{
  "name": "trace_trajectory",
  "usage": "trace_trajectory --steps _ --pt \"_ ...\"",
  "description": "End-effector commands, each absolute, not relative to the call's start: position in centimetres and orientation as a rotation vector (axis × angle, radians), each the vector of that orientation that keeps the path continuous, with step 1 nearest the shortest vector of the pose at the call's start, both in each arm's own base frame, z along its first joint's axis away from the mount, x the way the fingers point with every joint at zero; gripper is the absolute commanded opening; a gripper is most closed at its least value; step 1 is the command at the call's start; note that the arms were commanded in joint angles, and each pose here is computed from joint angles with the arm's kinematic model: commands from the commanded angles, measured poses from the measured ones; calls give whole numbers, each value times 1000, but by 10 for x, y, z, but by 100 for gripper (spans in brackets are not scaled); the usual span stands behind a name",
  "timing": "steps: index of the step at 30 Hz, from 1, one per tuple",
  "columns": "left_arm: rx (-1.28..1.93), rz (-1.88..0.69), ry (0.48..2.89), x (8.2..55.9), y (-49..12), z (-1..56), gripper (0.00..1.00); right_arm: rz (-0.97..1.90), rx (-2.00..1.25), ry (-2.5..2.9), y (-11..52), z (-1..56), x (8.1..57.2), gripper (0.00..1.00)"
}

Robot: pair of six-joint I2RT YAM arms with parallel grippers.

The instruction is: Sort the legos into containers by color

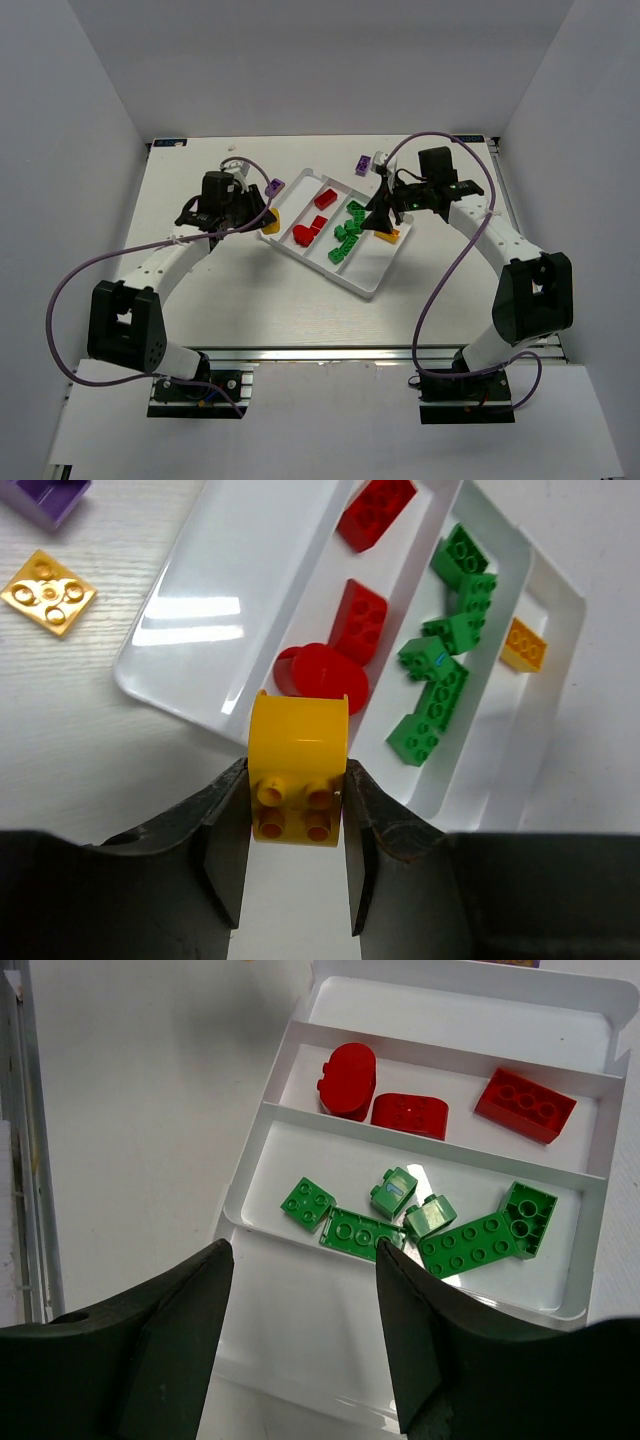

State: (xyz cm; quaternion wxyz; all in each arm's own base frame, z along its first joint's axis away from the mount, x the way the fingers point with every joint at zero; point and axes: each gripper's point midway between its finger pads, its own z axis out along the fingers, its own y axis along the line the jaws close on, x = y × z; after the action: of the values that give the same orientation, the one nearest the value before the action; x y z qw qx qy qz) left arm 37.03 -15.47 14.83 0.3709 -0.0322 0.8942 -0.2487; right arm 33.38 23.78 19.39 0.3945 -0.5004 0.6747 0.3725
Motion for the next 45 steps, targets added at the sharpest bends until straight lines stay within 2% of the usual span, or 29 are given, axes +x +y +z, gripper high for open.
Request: trace_trajectory --steps 1,7,17,32,45 --pt "-96 -741 2176 371 -171 184 12 947 -1248 1699 239 207 329 64" --pt "-40 -822 2146 372 -197 196 12 924 -1218 1725 236 210 329 54" --pt "21 -898 2120 374 -228 205 12 896 -1196 1742 232 210 327 45" --pt "123 -1008 2105 379 -269 199 13 840 -1178 1759 223 210 334 42" --pt "284 -1011 2181 398 -289 162 14 841 -1149 1787 214 202 340 43"
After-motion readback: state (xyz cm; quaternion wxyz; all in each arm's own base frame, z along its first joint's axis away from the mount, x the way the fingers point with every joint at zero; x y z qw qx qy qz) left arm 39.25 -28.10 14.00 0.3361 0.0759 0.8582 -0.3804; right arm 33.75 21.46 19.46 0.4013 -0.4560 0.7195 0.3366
